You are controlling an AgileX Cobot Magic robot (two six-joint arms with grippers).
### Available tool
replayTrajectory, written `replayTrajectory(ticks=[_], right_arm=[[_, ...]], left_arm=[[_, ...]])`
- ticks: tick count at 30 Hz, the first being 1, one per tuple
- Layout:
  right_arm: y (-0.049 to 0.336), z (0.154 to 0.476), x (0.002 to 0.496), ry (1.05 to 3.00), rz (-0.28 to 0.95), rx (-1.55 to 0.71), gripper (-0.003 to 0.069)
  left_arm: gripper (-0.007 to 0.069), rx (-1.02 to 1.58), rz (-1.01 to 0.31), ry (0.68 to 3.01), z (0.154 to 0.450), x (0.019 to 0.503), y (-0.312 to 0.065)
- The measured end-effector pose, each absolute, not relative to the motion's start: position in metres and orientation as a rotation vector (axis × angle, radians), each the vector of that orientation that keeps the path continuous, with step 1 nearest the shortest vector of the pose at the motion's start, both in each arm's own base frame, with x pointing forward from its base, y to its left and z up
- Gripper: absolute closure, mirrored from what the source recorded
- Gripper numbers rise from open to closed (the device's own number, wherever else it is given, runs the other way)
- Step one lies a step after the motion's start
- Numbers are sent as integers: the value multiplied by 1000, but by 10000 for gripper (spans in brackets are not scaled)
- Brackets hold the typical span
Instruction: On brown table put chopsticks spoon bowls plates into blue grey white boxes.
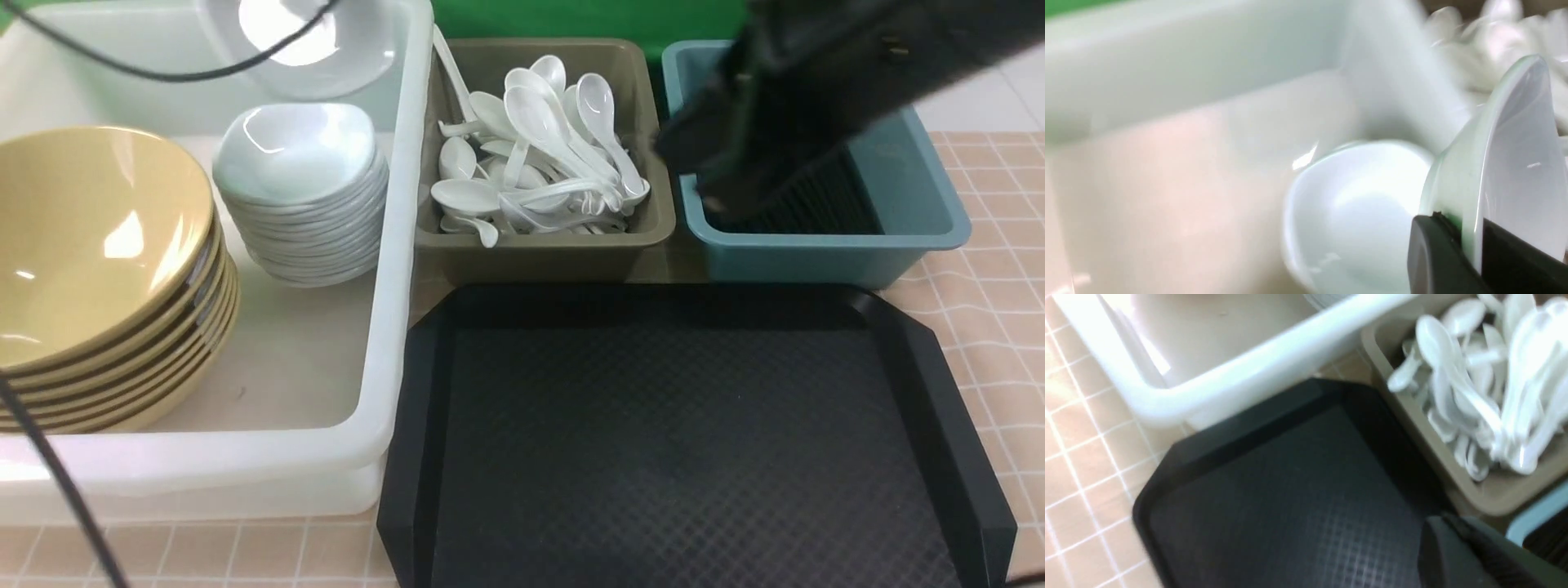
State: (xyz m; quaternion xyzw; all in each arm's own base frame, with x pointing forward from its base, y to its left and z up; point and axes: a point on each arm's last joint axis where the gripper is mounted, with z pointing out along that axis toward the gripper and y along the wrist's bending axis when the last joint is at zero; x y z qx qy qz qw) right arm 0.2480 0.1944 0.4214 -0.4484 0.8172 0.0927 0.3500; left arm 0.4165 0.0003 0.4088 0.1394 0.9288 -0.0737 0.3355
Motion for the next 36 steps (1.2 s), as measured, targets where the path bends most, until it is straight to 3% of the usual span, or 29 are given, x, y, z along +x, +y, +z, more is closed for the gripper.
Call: replayTrajectory(ticks=[4, 9, 14, 17, 18, 19, 20, 21, 24, 25, 29, 30, 33, 34, 35, 36], right_arm=[[204, 413, 267, 2128, 170, -1180, 610], [209, 400, 279, 2156, 116, -1204, 607], [208, 398, 281, 2156, 84, -1210, 604], [207, 398, 282, 2153, 57, -1213, 601], [207, 398, 282, 2153, 55, -1213, 601], [206, 398, 282, 2153, 48, -1214, 601], [206, 398, 282, 2154, 48, -1215, 601], [206, 398, 282, 2159, 44, -1218, 599], [204, 396, 281, 2181, 23, -1232, 594], [204, 396, 281, 2183, 20, -1233, 594], [193, 406, 273, 2204, -26, -1194, 589], [193, 406, 273, 2206, -28, -1192, 589], [178, 428, 256, 2181, -15, -1115, 587], [176, 431, 253, 2173, -14, -1107, 587], [167, 442, 241, 2145, -3, -1078, 584], [166, 443, 240, 2142, -2, -1076, 584]], left_arm=[[620, 394, -295, 2459, 373, 437, 23], [611, 456, -388, 2487, 333, 460, 25], [517, 514, -364, 2517, 314, 468, 23], [354, 546, -292, 2535, 310, 469, 23], [344, 548, -289, 2534, 310, 469, 24], [261, 552, -270, 2533, 311, 469, 25], [252, 553, -267, 2534, 311, 469, 25], [196, 556, -251, 2528, 313, 469, 25], [115, 546, -208, 2500, 333, 462, 26], [112, 542, -203, 2496, 336, 461, 27], [148, 403, -141, 2379, 406, 431, 25], [148, 395, -141, 2374, 409, 428, 25], [308, 306, -80, 2230, 481, 371, 20], [319, 306, -81, 2231, 480, 371, 20], [419, 292, -29, 2161, 511, 333, 18], [430, 291, -24, 2155, 513, 329, 18]])
